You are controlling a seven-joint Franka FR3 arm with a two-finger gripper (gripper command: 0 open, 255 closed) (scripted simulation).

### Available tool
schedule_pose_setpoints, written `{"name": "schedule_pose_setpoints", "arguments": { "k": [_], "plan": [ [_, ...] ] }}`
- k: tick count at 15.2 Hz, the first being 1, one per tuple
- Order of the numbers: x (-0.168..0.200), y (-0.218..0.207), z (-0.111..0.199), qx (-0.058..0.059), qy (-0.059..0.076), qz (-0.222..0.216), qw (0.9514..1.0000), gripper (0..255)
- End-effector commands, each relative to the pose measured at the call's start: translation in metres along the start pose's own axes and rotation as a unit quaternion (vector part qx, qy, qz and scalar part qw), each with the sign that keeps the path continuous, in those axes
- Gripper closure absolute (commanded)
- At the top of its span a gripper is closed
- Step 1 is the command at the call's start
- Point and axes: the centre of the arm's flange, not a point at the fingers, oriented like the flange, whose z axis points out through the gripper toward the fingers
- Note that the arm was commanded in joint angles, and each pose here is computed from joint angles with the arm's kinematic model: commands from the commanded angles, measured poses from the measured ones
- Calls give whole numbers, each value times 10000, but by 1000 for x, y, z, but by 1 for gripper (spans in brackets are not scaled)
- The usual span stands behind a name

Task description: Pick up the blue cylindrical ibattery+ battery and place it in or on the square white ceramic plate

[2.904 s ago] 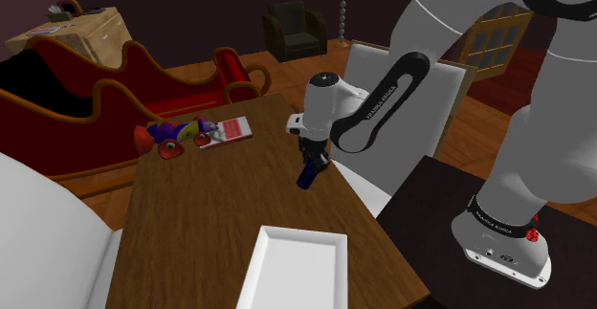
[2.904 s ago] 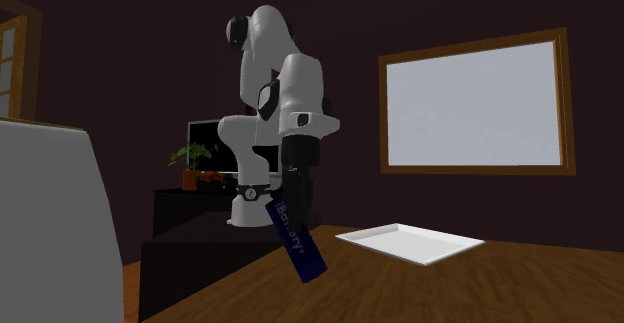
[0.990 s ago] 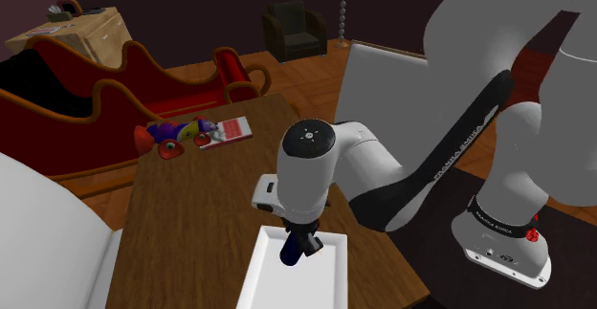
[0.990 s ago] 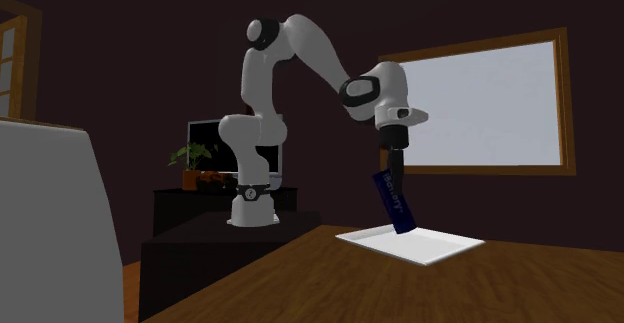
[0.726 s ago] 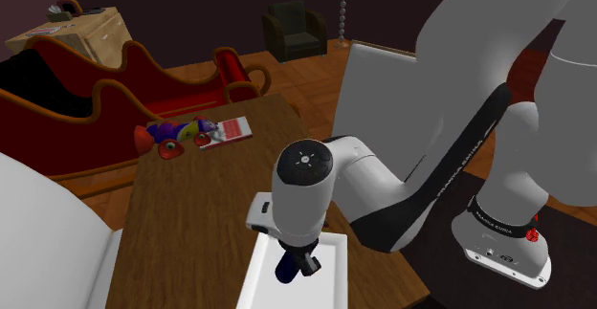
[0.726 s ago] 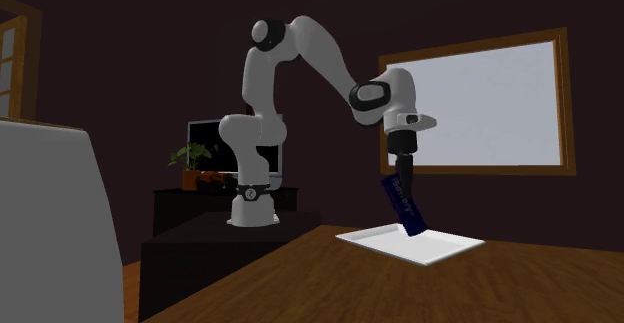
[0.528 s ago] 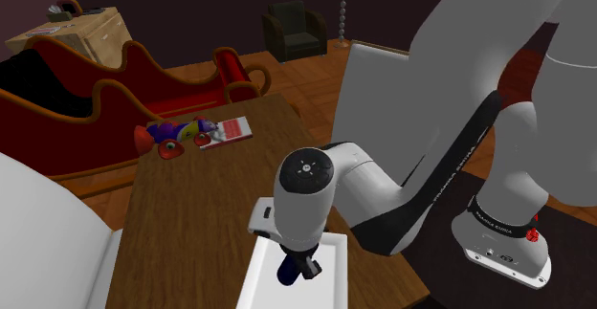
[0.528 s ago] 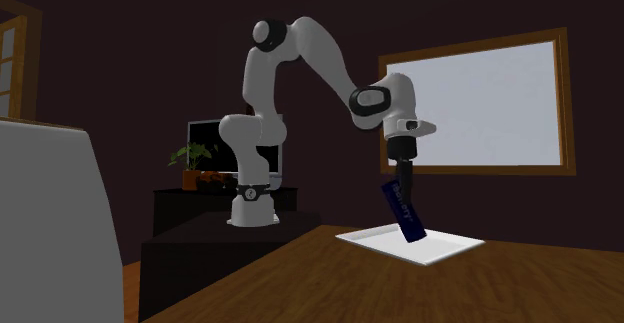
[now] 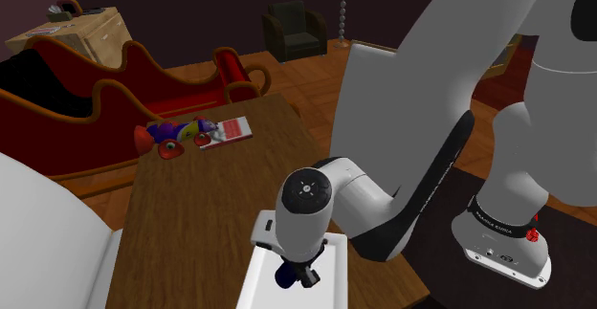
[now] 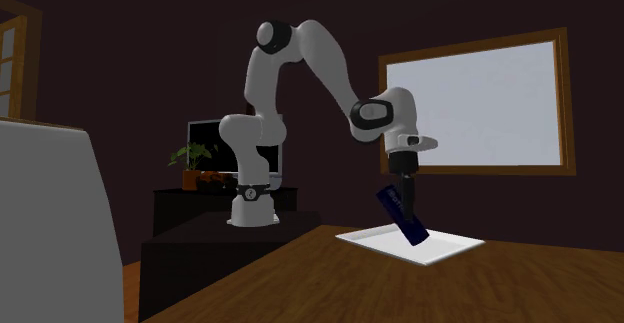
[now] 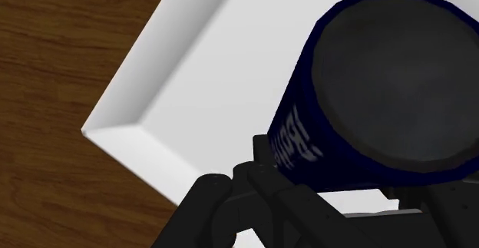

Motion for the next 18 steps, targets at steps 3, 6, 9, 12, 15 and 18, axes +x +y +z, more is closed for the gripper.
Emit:
{"name": "schedule_pose_setpoints", "arguments": {
  "k": [3, 6, 9, 12, 15, 18],
  "plan": [
    [-2, -5, 16, 26, -32, -20, 10000, 255],
    [-2, -5, 16, 25, -32, -20, 10000, 255],
    [-2, -5, 16, 25, -32, -20, 10000, 255],
    [-2, -5, 16, 26, -32, -20, 10000, 0],
    [-2, -6, 16, 26, -32, -20, 10000, 0],
    [-2, -5, -10, 25, -32, -20, 10000, 0]
  ]
}}
